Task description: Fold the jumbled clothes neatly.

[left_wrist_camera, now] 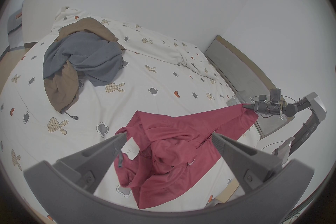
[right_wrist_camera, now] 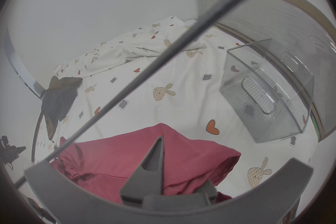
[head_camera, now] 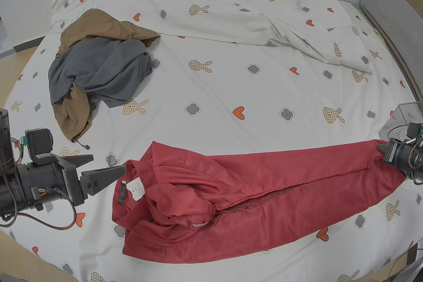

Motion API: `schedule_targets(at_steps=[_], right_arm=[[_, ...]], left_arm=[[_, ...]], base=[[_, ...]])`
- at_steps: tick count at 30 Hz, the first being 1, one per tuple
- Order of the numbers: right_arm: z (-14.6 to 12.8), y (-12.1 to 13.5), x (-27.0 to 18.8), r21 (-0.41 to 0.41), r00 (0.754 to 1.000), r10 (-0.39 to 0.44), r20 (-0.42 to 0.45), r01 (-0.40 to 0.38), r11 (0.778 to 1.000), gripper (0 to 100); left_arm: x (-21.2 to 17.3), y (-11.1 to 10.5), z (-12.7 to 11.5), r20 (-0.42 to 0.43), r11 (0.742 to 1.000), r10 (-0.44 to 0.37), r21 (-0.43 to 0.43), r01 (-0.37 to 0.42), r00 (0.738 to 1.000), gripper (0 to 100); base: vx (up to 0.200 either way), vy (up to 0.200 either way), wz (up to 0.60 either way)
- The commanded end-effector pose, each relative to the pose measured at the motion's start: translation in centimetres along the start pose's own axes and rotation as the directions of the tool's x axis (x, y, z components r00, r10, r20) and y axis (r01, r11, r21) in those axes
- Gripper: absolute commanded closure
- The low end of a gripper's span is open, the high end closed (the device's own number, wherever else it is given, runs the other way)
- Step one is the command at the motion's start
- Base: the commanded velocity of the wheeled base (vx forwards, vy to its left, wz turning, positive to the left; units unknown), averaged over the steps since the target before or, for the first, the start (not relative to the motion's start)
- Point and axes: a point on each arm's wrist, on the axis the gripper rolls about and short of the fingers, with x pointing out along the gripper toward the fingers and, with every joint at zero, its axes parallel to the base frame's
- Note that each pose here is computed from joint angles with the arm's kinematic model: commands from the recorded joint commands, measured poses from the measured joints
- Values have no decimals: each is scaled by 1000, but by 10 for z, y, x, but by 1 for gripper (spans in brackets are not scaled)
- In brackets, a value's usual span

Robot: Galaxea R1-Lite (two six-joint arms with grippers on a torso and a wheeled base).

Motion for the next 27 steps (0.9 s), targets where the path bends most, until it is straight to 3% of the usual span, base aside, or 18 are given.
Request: schedule_targets(at_steps=[1, 8, 13, 14, 18, 20, 21, 22, 23, 27], right_arm=[[1, -9, -12, 18, 999, -27, 38, 27, 999, 100], [1, -24, -22, 33, 994, -86, 72, 84, 996, 100], [4, -19, -23, 19, 996, -46, 81, 45, 999, 100], [9, -8, -23, 1, 996, 26, 84, -26, 1000, 100], [13, 24, -22, -38, 981, 180, 70, -178, 983, 100], [12, 51, -22, -26, 958, 287, 18, -287, 958, 100], [8, 68, -21, -12, 938, 343, -48, -344, 939, 100], [8, 69, -21, -10, 936, 347, -55, -348, 937, 100], [2, 92, -22, 1, 902, 410, -131, -414, 910, 100], [-3, 126, -18, -13, 854, 479, -204, -492, 871, 100]], left_arm=[[4, 1, -2, -17, 1000, 3, -5, -3, 1000, 0], [7, 1, -3, -29, 1000, -1, -5, 0, 1000, 0], [6, 1, -3, -26, 1000, -1, -4, 1, 1000, 0], [6, 1, -2, -25, 1000, -1, -4, 1, 1000, 0], [6, 1, -3, -26, 1000, -1, -4, 1, 1000, 0], [6, 1, -3, -26, 1000, -1, -6, 1, 1000, 0], [6, 1, -3, -26, 1000, -1, -6, 1, 1000, 0], [6, 1, -3, -26, 1000, -1, -6, 1, 1000, 0], [6, 1, -4, -28, 1000, -1, -4, 1, 1000, 0], [6, 1, -3, -25, 1000, -1, -5, 1, 1000, 0]], base=[[0, 0, 0], [0, 0, 0], [0, 0, 0], [0, 0, 0], [0, 0, 0], [0, 0, 0], [0, 0, 0], [0, 0, 0], [0, 0, 0], [0, 0, 0]])
